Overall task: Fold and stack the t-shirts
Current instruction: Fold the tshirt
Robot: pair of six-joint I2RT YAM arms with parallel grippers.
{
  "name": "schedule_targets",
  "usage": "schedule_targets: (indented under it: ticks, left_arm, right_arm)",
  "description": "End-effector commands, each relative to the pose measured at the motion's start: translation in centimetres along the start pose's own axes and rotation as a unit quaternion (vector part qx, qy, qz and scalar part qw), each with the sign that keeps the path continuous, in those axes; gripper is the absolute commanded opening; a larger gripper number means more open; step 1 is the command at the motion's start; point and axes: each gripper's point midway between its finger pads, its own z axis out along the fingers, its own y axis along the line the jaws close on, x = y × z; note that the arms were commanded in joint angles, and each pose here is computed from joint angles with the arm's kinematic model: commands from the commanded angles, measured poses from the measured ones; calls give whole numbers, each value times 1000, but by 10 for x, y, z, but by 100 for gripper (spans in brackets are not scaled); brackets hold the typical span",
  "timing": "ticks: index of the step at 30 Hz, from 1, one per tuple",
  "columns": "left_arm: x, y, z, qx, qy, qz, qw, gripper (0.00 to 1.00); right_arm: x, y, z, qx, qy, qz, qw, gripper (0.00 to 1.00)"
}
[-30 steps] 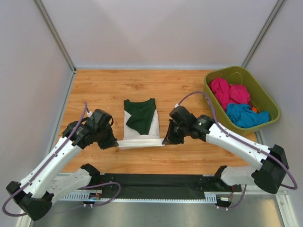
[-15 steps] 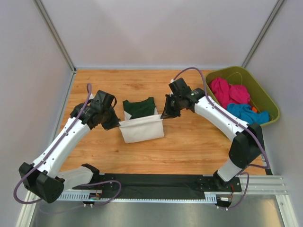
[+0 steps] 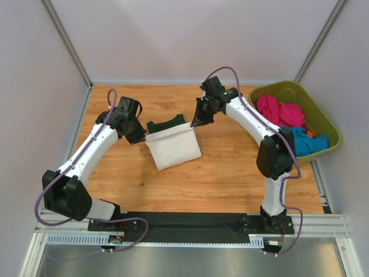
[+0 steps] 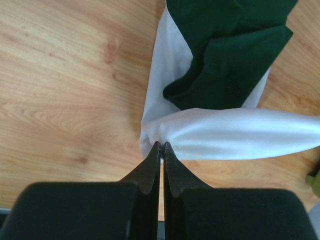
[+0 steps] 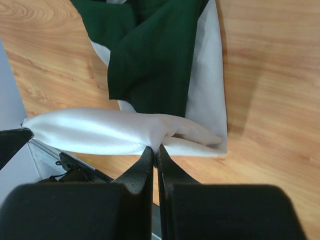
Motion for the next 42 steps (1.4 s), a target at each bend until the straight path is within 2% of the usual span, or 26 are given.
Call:
schedule_targets:
  ticks: [1,7,15,18,27,33,37,42]
  left_arm:
    - [-23,12,17,-34,-20,-3,999,0]
    - [-60,-3,37,-38,-39,6,998,0]
    - [-87,-11,73,-46,-31,-11,998,0]
    - [-96,-6,84,-55,-32,-24,998,0]
    - [-130,-2,99,-59,-67,-29,996,0]
    - [-140,-10,94,-29,-82,-17,996,0]
    - [-140,-17,83,-6,-87,-1,996,0]
    - [-134,-20,52,11,-103,35,994,0]
  right_arm:
    - [-31,-19,11,18,-14,-10,1000,0]
    - [-69,-17,31,-8,-33,-2,999,0]
    - [-109,-25,55,-55,-45,21,997,0]
    - [-110,-24,70,-76,-36,8,996,0]
    - [-137,-12,86,-123,-91,-46,987,0]
    - [-149,-4,86,-150,-105,-60,981,0]
    - [-153,7,61,-156,-133,-71,976,0]
    - [-133,0,45,-141,-128,-71,979,0]
